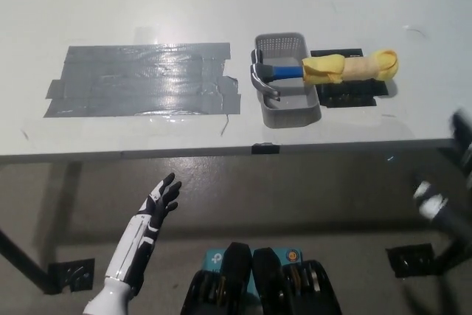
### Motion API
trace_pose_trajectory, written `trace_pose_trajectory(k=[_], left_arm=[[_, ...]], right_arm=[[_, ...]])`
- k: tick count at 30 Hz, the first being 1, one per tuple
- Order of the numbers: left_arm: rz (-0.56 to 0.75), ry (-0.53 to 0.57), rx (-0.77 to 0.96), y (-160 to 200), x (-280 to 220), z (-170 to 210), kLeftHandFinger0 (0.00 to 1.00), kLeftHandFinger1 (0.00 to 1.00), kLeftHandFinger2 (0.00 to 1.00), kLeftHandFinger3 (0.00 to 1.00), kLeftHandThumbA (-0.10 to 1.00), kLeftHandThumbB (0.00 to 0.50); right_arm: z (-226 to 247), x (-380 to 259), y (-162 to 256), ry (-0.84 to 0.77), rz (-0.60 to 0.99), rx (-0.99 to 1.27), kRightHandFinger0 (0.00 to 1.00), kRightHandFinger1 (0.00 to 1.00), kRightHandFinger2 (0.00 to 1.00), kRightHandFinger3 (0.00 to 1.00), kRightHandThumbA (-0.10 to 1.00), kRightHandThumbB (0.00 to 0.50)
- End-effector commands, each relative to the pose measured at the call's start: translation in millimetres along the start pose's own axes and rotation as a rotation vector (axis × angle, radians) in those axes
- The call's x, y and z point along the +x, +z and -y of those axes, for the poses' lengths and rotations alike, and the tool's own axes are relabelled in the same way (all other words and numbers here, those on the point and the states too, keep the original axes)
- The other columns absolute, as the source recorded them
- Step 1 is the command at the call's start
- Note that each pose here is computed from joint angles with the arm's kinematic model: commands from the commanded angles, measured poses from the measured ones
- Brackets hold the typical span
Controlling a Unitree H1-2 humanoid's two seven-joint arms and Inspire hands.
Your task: The robot picks the hammer placed on top of the gray container with right hand and places it on the grey area of the desk
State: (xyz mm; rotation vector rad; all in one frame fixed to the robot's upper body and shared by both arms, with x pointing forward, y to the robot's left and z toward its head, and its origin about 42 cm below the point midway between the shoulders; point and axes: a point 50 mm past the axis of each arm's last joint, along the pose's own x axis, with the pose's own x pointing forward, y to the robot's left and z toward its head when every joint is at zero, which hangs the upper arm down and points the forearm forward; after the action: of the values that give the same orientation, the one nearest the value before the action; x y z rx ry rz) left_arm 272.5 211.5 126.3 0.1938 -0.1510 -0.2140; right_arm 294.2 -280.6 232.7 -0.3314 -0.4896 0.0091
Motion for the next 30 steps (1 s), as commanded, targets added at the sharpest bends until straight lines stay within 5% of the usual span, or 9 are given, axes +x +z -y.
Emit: trace_pose_trajectory(k=[1,5,12,14,20,23,30], left_arm=[[0.039,-0.011,0.016,5.7,2.1,-1.0,1.0,1.0,1.0,1.0,1.0,0.201],[0.04,-0.013,0.015,6.4,3.5,-2.3,1.0,1.0,1.0,1.0,1.0,0.211],[0.032,-0.001,0.015,4.0,1.1,-4.2,1.0,1.0,1.0,1.0,1.0,0.201],[0.03,-0.001,0.026,4.6,0.2,-5.6,1.0,1.0,1.0,1.0,1.0,0.204],[0.034,-0.011,0.03,4.8,0.1,-6.3,1.0,1.0,1.0,1.0,1.0,0.197],[0.031,-0.011,0.025,4.2,-0.4,-5.9,1.0,1.0,1.0,1.0,1.0,0.192],[0.035,0.001,0.02,4.7,-1.7,-7.8,1.0,1.0,1.0,1.0,1.0,0.203]], right_arm=[[50.2,69.1,38.0,0.158,-0.003,-0.148,1.0,1.0,1.0,1.0,0.83,0.244],[82.1,132.3,68.5,0.302,-0.093,-0.324,1.0,1.0,1.0,1.0,0.85,0.228],[89.2,246.6,101.2,0.481,-0.218,-0.5,1.0,1.0,1.0,1.0,0.84,0.292],[81.6,271.1,106.2,0.521,-0.249,-0.496,1.0,1.0,1.0,1.0,0.87,0.25],[52.7,319.7,116.0,0.592,-0.342,-0.581,1.0,1.0,1.0,1.0,0.95,0.333],[29.2,343.6,115.7,0.713,-0.386,-0.544,1.0,1.0,1.0,1.0,0.92,0.28],[-16.8,366.1,111.7,0.875,-0.491,-0.559,1.0,1.0,1.0,1.0,1.0,0.362]])
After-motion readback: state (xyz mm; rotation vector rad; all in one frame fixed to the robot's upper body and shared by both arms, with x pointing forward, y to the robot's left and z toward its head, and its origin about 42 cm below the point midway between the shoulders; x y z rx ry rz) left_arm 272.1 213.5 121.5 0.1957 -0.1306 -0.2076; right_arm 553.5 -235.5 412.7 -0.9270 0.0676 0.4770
